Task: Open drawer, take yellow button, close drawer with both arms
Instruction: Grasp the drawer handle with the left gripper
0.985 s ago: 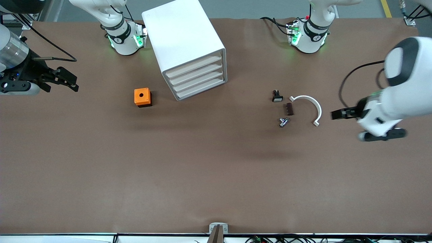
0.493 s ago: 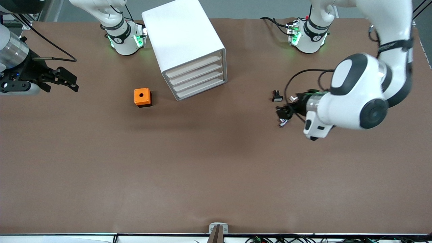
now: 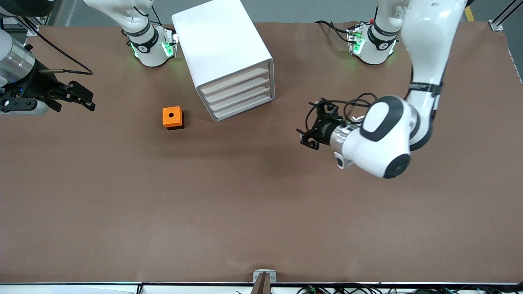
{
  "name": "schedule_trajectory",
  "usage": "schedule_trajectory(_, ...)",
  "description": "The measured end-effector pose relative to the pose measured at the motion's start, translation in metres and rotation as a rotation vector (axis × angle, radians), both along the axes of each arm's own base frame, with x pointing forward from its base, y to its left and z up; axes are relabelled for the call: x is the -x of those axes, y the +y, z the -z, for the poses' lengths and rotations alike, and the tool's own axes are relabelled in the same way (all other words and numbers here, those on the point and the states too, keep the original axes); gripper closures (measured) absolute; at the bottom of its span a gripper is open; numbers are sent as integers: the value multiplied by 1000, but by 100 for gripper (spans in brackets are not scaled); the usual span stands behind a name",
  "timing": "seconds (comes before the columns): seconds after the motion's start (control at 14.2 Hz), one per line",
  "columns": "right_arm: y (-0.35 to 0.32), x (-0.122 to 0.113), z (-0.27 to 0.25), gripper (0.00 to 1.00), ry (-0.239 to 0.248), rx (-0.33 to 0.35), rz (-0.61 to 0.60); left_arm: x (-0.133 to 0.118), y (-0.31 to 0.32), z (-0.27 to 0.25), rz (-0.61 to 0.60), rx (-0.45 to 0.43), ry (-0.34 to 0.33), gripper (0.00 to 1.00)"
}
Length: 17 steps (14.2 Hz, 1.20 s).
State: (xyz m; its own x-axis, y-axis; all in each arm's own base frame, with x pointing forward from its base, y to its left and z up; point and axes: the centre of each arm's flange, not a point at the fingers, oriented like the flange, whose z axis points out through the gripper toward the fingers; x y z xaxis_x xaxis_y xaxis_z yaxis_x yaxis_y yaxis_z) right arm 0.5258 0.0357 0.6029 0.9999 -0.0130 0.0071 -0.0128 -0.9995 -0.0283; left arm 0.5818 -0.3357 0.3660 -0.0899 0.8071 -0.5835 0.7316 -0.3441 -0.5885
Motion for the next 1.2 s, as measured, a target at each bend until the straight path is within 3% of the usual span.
schedule_trajectory(0.42,0,0,0,0,-2,0,0,13,-32,66,-179,-182,440,0)
schedule_trajectory(0.63,7,0,-1,0,-9,-1,-13,29,-59,90,-214,-264,608,2)
schedule_trajectory(0.84,13,0,-1,0,-11,-1,-23,47,-87,101,-199,-303,674,7)
schedule_trajectory(0.99,12,0,-1,0,-11,-1,-23,55,-100,99,-187,-296,685,30)
schedule_trajectory(1.13,11,0,-1,0,-11,-1,-21,58,-104,97,-181,-295,684,35)
schedule_trajectory(1.2,11,0,-1,0,-11,-1,-20,59,-106,97,-177,-296,684,45)
